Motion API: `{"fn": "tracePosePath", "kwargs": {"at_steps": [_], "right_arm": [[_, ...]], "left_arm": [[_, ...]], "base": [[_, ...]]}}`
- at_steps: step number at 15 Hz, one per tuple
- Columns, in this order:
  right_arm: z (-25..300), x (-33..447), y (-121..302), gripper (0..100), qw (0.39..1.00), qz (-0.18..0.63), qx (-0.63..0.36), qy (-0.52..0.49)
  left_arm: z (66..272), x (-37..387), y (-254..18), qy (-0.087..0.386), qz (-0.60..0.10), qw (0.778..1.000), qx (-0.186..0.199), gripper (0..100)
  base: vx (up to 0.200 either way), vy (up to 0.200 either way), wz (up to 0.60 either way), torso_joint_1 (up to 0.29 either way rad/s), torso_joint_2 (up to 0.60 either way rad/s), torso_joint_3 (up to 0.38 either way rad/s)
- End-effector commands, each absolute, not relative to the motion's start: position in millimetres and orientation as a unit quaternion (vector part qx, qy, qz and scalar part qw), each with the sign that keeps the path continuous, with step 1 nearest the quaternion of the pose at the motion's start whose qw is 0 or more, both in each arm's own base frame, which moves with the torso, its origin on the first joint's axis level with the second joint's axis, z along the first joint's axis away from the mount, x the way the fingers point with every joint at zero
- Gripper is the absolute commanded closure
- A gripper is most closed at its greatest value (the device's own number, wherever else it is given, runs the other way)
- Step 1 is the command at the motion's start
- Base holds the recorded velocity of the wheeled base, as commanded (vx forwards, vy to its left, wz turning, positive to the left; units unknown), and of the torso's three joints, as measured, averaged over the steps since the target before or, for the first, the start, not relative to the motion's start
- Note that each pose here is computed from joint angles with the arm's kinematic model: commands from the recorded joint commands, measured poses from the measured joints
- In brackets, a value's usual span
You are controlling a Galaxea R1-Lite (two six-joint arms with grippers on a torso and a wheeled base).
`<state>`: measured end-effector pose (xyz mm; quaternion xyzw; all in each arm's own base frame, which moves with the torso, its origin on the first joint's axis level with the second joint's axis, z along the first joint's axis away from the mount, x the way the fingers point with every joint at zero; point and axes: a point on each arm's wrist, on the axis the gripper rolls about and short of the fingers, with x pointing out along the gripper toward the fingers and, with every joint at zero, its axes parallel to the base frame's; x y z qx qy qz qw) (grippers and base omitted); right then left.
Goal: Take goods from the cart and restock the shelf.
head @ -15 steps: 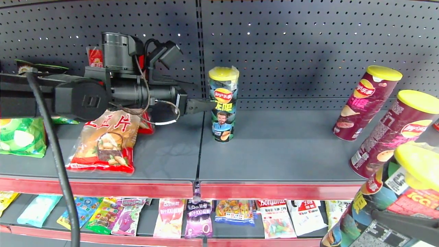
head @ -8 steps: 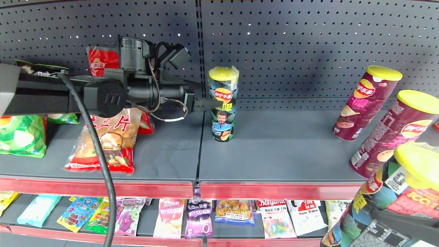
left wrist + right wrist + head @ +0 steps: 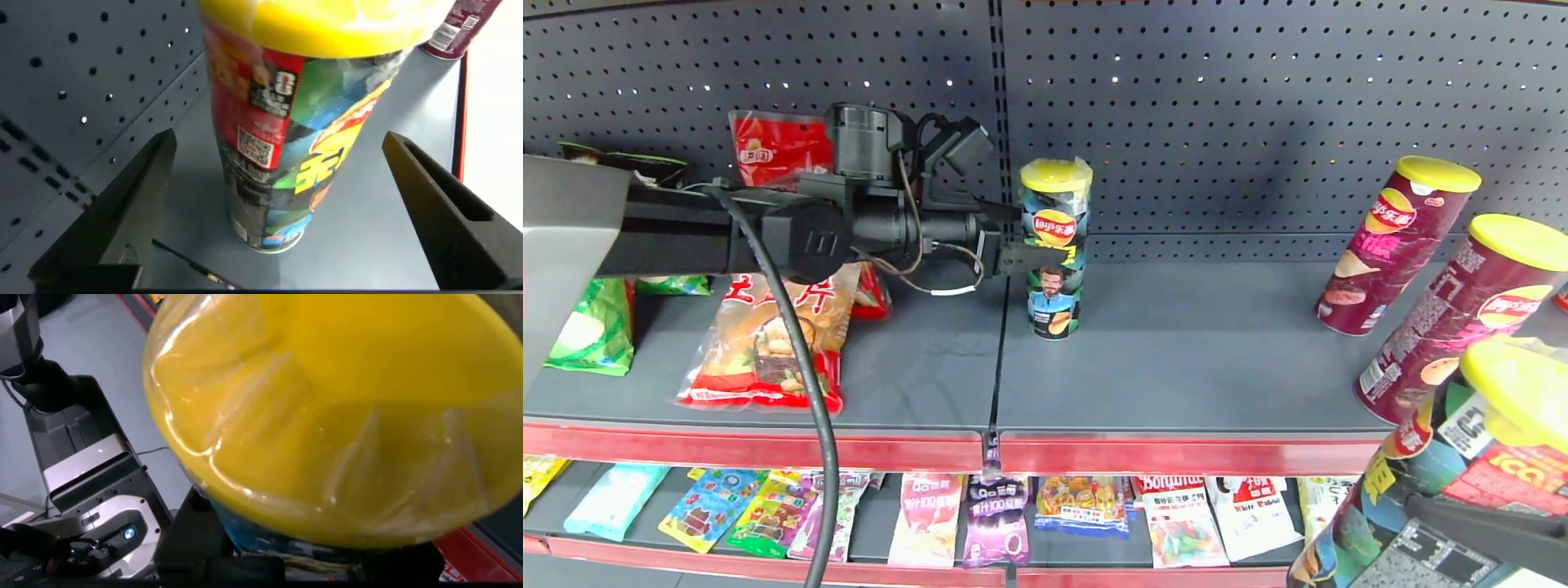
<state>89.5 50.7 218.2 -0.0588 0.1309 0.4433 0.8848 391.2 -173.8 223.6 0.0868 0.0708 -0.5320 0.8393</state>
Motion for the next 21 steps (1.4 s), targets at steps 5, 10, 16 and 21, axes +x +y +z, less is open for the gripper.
{"fn": "tracePosePath", "kwargs": {"at_steps": [5, 10, 16, 21], "right_arm": [[219.3, 89.7, 50.4, 100, 0.889, 0.436, -0.062, 0.128], [221.4, 88.8, 50.0, 100, 0.89, 0.435, -0.061, 0.124], [221.8, 88.1, 49.4, 100, 0.892, 0.43, -0.062, 0.122], [221.7, 88.3, 49.7, 100, 0.892, 0.431, -0.063, 0.122]], "left_arm": [[225.8, 396.1, -194.5, 0.058, -0.557, 0.824, 0.081, 0], [219.9, 398.1, -199.7, 0.064, -0.557, 0.824, 0.078, 100], [225.2, 397.0, -204.8, 0.061, -0.553, 0.828, 0.073, 100], [247.6, 360.8, -198.0, 0.066, -0.558, 0.825, 0.06, 100]], "base": [[0.0, 0.0, 0.0, 0.0, 0.0, 0.0], [0.0, 0.0, 0.0, 0.0, 0.0, 0.0], [0.0, 0.0, 0.0, 0.0, 0.0, 0.0], [0.0, 0.0, 0.0, 0.0, 0.0, 0.0]]}}
